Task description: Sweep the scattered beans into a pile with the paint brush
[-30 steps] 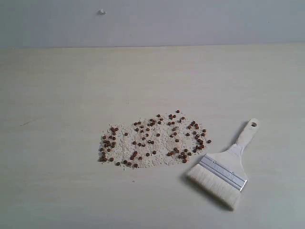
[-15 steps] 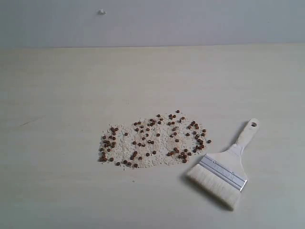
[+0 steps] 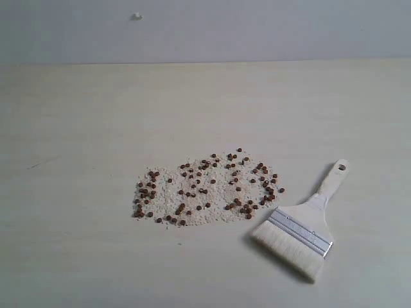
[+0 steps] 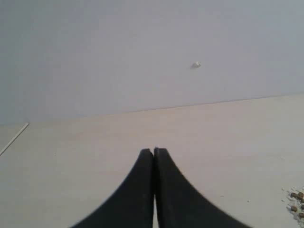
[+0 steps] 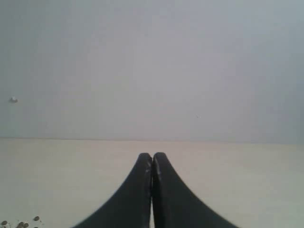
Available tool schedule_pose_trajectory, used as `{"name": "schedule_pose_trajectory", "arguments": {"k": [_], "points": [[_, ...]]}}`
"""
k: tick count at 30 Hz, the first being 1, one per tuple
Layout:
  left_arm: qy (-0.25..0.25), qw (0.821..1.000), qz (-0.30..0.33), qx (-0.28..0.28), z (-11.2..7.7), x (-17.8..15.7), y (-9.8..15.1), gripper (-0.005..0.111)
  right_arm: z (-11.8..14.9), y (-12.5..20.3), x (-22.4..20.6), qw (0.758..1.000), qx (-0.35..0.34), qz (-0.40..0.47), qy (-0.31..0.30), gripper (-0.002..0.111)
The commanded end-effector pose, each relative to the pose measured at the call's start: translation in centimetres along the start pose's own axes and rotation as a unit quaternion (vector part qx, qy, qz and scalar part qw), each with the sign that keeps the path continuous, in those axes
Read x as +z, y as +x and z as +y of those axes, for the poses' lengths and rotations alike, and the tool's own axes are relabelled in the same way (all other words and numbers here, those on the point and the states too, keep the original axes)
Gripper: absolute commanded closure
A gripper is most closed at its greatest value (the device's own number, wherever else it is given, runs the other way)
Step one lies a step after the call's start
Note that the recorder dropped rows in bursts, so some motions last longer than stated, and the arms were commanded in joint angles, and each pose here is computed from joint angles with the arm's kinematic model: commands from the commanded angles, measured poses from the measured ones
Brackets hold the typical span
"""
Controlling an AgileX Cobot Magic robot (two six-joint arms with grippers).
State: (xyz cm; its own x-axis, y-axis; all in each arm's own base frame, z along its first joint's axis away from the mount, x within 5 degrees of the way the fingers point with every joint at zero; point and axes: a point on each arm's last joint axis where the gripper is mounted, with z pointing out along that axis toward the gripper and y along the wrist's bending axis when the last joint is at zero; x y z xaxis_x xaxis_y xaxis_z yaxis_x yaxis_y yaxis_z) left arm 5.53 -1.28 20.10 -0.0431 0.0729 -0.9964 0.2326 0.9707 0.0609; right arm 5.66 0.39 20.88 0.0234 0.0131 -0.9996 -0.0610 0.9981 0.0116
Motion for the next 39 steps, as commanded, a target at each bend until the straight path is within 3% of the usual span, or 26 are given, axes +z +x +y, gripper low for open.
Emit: {"name": "schedule_pose_trajectory", "arguments": {"k": [1,10,13,16,26,31,39], "points": [[0.003,1.000,-0.002,-0.001,0.0,0.0,0.1,0.107,0.0,0.0,0.0,1.000,-0.004,-0.007,0.001,0.108],[0.003,1.000,-0.002,-0.001,0.0,0.0,0.1,0.107,0.0,0.0,0.0,1.000,-0.005,-0.007,0.001,0.108],[0.003,1.000,-0.002,-0.001,0.0,0.0,0.1,0.107,-0.1,-0.7,-0.1,0.999,-0.006,-0.044,0.007,0.108],[0.003,1.000,-0.002,-0.001,0.0,0.0,0.1,0.107,-0.3,-1.4,-0.2,0.996,0.012,-0.083,0.013,0.108],[0.003,1.000,-0.002,-0.001,0.0,0.0,0.1,0.107,-0.3,-1.4,-0.2,0.995,0.040,-0.085,0.012,0.108],[0.003,1.000,-0.002,-0.001,0.0,0.0,0.1,0.107,-0.3,-1.3,-0.2,0.985,0.153,-0.082,0.006,0.108],[0.003,1.000,-0.002,-0.001,0.0,0.0,0.1,0.107,-0.3,-1.3,-0.2,0.985,0.154,-0.082,0.006,0.108]]}}
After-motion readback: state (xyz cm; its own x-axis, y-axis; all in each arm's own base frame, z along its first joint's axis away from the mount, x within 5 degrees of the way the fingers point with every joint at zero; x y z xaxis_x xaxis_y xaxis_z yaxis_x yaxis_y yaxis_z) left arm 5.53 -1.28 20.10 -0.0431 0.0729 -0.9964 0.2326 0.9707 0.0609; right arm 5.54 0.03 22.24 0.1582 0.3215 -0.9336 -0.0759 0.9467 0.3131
